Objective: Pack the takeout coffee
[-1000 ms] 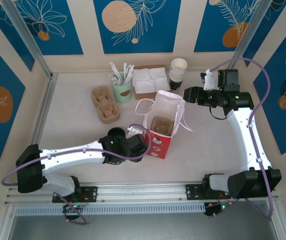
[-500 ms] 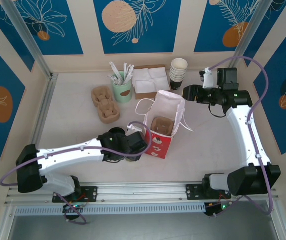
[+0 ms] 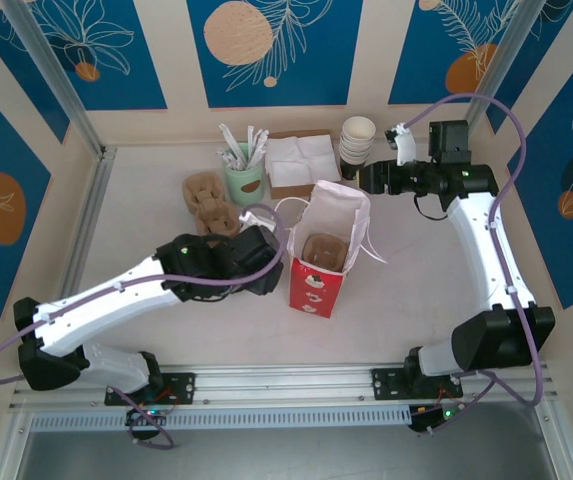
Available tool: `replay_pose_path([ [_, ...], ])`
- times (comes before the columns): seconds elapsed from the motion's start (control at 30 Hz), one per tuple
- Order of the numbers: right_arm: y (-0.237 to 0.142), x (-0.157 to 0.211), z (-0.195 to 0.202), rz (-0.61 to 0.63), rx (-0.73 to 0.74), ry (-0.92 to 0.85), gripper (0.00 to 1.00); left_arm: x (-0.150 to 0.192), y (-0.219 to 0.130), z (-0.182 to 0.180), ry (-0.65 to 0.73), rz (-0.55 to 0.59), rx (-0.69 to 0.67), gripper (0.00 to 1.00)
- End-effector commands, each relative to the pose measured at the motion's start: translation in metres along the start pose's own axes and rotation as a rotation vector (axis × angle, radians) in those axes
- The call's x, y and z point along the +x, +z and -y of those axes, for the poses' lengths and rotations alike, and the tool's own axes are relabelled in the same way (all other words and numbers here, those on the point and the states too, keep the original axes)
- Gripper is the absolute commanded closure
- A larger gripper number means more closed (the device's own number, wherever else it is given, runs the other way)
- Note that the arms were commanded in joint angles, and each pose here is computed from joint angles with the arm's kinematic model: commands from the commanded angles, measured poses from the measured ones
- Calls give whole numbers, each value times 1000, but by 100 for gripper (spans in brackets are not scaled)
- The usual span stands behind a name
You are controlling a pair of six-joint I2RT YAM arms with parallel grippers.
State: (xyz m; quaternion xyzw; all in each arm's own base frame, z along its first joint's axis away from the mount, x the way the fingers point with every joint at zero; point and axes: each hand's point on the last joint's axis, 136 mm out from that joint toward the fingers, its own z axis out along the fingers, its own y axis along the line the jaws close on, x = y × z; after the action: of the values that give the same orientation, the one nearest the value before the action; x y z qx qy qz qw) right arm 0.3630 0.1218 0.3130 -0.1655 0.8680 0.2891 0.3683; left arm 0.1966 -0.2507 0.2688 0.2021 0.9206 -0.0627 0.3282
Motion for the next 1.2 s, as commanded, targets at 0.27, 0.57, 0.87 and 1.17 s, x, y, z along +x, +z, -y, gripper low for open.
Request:
replay_pose_path([
  [0.27,12,1,-36,-83,-214,-144,39,-48,-58,-33,34,14,26,26],
  [0.57,22,11,-29,-154,-118,-243,39,-81,-89,-20,55,30,126,26],
  [0.87,25,13,-23,-185,-69,-289,34,-99,-92,4,68,54,221,27],
  [1.17,29,20,-19,-207,-71,-318,31,-115,-100,23,57,99,323,28],
])
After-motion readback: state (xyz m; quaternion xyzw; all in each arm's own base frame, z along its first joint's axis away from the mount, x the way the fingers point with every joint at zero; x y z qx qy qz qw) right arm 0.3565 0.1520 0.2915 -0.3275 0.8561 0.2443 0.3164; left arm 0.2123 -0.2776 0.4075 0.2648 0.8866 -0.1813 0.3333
